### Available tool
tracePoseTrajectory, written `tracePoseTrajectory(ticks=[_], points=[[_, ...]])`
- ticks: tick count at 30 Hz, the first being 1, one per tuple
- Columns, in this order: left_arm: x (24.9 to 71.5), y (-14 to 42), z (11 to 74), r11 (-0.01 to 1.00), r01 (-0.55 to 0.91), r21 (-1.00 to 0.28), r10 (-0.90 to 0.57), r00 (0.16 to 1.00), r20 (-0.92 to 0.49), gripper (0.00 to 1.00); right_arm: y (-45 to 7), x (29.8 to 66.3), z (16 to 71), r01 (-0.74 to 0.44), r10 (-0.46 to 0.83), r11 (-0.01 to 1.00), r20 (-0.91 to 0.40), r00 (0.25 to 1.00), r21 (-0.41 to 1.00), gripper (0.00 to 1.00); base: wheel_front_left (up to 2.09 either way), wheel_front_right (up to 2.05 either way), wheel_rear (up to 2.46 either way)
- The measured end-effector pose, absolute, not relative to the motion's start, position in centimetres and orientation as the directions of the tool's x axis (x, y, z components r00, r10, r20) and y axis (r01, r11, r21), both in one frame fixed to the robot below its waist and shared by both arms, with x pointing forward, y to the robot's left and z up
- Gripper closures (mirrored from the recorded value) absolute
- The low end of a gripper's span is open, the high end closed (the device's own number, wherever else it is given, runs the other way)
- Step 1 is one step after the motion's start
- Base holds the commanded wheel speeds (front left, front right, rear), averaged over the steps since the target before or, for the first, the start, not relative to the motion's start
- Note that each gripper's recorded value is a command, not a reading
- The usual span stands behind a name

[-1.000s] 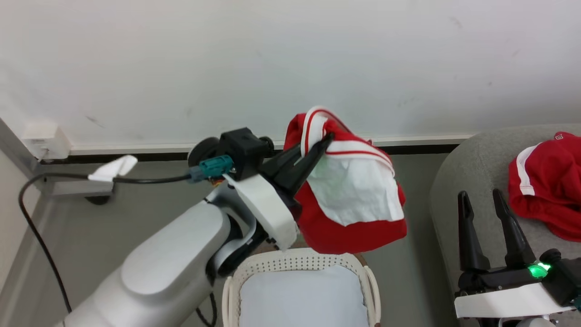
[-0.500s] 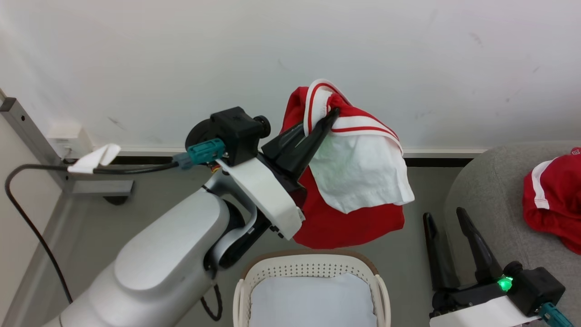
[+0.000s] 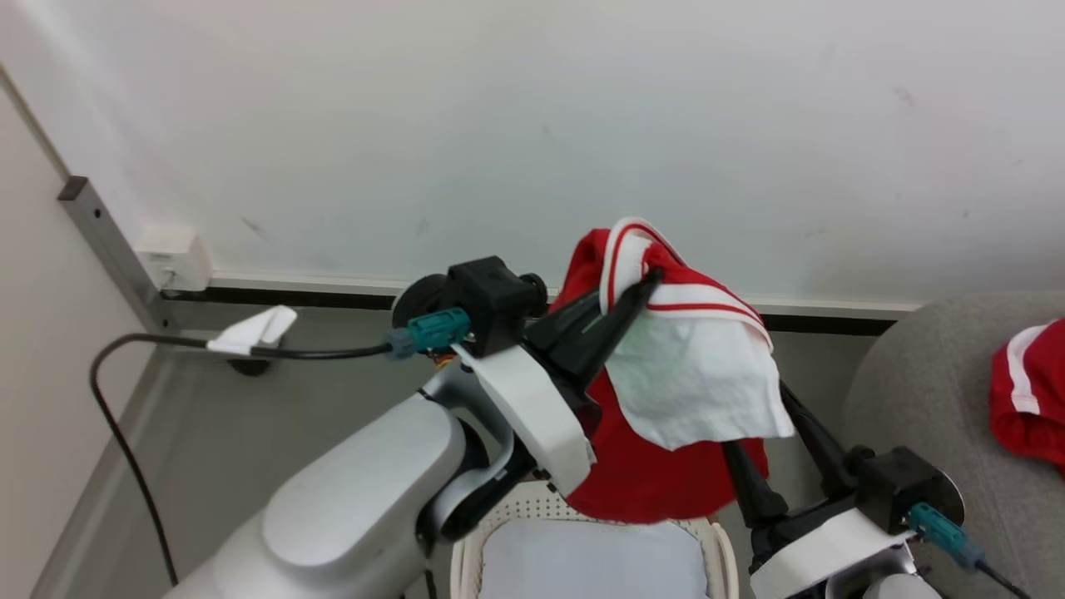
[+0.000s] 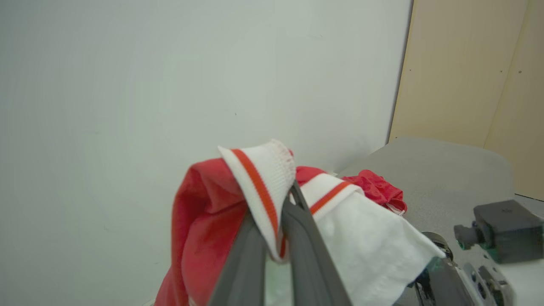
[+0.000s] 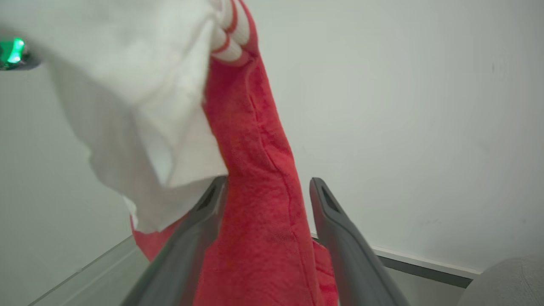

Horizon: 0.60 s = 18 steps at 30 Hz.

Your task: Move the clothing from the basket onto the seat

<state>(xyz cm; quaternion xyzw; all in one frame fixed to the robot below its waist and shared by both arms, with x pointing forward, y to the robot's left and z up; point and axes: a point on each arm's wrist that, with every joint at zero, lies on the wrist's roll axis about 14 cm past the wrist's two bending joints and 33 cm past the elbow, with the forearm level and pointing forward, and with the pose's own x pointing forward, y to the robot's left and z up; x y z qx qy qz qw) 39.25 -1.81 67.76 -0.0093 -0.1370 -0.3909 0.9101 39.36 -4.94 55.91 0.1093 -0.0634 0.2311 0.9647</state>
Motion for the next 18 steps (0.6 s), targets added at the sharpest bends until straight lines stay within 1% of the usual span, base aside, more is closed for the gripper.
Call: tracePoseTrajectory(ticks=[4, 7, 10, 15, 18], points=[[38.5, -1.8, 67.6, 0.693, 0.715, 0.088, -0.710, 0.657, 0.252, 1.00, -4.3, 39.9, 54.8, -0.486, 0.477, 0.858, 0.094, 0.874, 0.167, 0.00, 0.00, 0.00, 0.00], [37.9, -1.7, 67.7, 0.696, 0.713, 0.084, -0.707, 0.660, 0.252, 1.00, -3.4, 40.0, 53.7, -0.512, 0.516, 0.839, 0.030, 0.856, 0.184, 0.00, 0.00, 0.00, 0.00], [37.5, -1.3, 67.8, 0.702, 0.707, 0.082, -0.701, 0.667, 0.255, 1.00, -2.2, 39.8, 52.7, -0.553, 0.567, 0.813, -0.031, 0.823, 0.181, 0.00, 0.00, 0.00, 0.00], [37.0, -0.7, 67.7, 0.714, 0.695, 0.086, -0.691, 0.679, 0.247, 1.00, 0.3, 38.7, 50.6, -0.635, 0.657, 0.752, -0.124, 0.743, 0.180, 0.00, 0.00, 0.00, 0.00], [36.7, -0.3, 67.7, 0.720, 0.688, 0.091, -0.686, 0.686, 0.240, 1.00, 1.3, 38.4, 49.5, -0.657, 0.686, 0.726, -0.161, 0.709, 0.202, 0.00, 0.00, 0.00, 0.00]])
